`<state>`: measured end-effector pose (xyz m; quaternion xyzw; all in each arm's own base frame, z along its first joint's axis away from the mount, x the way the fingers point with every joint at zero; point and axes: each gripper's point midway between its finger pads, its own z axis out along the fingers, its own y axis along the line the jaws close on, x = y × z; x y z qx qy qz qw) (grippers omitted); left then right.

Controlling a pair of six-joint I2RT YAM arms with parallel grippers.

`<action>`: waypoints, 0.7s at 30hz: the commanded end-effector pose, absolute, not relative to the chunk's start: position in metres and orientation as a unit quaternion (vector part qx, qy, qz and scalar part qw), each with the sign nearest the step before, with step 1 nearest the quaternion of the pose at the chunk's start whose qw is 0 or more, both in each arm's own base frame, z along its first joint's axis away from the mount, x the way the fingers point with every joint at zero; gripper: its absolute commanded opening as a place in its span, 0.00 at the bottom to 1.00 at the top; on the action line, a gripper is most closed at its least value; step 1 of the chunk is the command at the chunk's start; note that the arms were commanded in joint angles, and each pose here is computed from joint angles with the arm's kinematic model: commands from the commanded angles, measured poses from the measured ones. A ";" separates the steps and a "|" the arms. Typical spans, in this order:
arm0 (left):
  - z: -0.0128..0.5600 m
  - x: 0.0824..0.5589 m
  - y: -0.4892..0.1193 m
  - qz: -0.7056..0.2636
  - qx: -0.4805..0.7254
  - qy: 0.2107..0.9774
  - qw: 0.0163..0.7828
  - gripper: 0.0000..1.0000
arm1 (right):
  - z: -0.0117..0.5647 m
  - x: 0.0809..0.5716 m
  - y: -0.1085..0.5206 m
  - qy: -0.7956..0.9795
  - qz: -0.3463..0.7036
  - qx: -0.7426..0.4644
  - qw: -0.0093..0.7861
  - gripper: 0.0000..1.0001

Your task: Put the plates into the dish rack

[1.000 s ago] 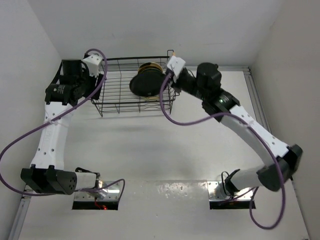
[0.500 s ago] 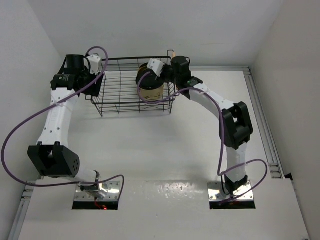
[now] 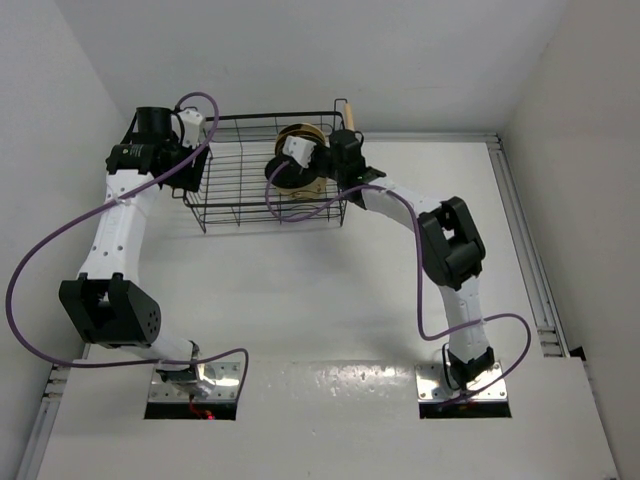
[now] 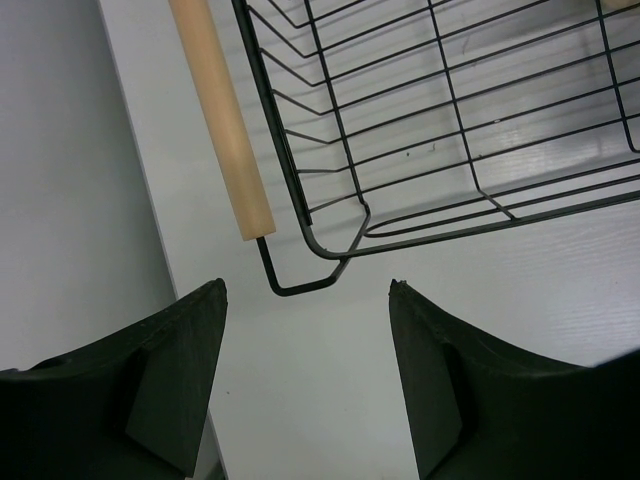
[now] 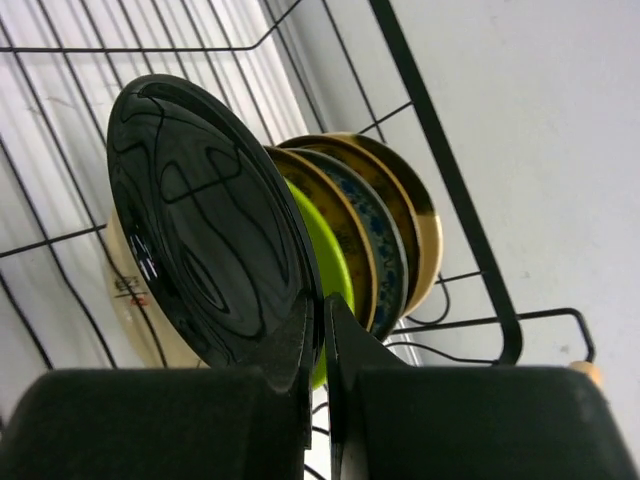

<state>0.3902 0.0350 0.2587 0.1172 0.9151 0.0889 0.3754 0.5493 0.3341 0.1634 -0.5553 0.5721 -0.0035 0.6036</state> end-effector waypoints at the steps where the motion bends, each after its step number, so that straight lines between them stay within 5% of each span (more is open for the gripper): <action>1: 0.278 0.398 0.039 0.100 0.113 0.904 0.401 0.71 | 0.209 0.546 0.338 0.534 0.017 -0.546 0.645 0.00; 17: 0.275 0.397 0.038 0.099 0.113 0.906 0.397 0.71 | 0.166 0.534 0.326 0.556 -0.032 -0.583 0.592 0.00; 21: 0.278 0.395 0.038 0.100 0.113 0.904 0.401 0.71 | 0.170 0.534 0.325 0.556 -0.041 -0.572 0.602 0.21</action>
